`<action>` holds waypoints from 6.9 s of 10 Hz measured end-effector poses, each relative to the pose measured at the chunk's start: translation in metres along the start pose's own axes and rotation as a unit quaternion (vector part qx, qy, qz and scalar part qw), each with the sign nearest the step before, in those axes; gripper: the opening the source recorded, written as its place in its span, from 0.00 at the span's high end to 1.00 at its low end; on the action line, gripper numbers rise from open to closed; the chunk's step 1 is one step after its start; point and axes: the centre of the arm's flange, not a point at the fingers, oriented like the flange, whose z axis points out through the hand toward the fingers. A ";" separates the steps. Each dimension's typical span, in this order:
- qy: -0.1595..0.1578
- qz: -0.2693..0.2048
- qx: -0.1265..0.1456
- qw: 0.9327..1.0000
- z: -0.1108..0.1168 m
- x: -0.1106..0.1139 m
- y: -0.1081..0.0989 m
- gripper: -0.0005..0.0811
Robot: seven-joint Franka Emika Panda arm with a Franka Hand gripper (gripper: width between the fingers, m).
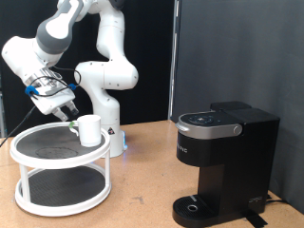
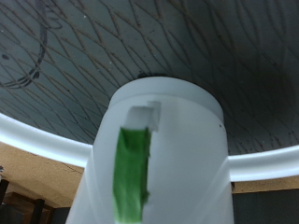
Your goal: Make a cup of coffee with the keurig machine
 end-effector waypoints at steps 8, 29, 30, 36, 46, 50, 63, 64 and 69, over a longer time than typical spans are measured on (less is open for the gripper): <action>-0.001 -0.005 -0.016 1.000 0.023 0.004 -0.010 0.25; -0.026 0.034 -0.084 0.996 0.025 -0.053 0.023 0.99; -0.028 0.037 -0.078 0.996 0.033 -0.066 0.025 0.99; -0.009 0.051 -0.043 0.998 0.084 -0.125 0.033 0.99; -0.031 0.093 -0.004 0.995 0.110 -0.160 0.028 0.99; 0.000 0.085 0.010 0.996 0.144 -0.168 0.030 0.99; 0.021 0.091 0.001 0.996 0.254 -0.156 0.033 0.99; 0.019 0.087 -0.004 0.996 0.262 -0.154 0.039 0.99; -0.006 0.089 0.007 0.996 0.292 -0.165 0.055 0.99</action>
